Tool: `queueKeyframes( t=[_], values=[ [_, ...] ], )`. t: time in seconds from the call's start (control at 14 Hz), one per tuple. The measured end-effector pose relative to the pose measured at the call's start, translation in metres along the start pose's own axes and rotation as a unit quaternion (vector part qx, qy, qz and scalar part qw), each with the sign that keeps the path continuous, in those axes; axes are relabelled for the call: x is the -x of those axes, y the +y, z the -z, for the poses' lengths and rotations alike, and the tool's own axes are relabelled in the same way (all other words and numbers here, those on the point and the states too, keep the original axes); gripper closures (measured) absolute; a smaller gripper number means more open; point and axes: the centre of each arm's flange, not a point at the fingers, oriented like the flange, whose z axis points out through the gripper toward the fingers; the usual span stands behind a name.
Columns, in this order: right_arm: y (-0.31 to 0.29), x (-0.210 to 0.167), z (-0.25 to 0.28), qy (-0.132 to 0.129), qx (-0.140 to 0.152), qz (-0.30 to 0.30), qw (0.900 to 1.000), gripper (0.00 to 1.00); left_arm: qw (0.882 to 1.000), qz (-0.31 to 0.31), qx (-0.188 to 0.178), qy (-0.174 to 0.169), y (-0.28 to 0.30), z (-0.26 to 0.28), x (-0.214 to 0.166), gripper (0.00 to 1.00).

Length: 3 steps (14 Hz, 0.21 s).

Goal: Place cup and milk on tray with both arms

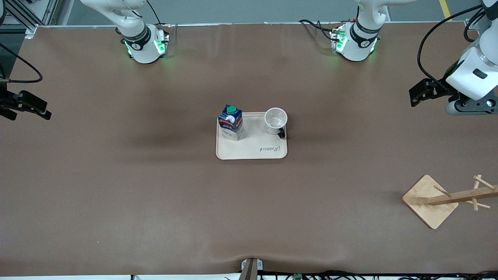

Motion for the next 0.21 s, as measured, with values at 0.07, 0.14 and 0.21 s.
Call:
queueKeyframes(
  t=[0.07, 0.14, 0.21],
  values=[
    [-0.0001, 0.0, 0.0, 0.0, 0.0, 0.0, 1.0, 0.0, 1.0, 0.0, 0.001, 0.0, 0.0, 0.0, 0.0, 0.0],
    [-0.0002, -0.0001, 0.0001, 0.0, 0.0, 0.0, 1.0, 0.0, 1.0, 0.0, 0.005, -0.001, 0.0005, -0.0001, 0.0001, 0.0],
    [-0.0001, -0.0002, 0.0002, 0.001, 0.0, 0.0, 1.0, 0.0, 1.0, 0.0, 0.012, -0.002, 0.0012, -0.0001, 0.0002, 0.0]
  ],
)
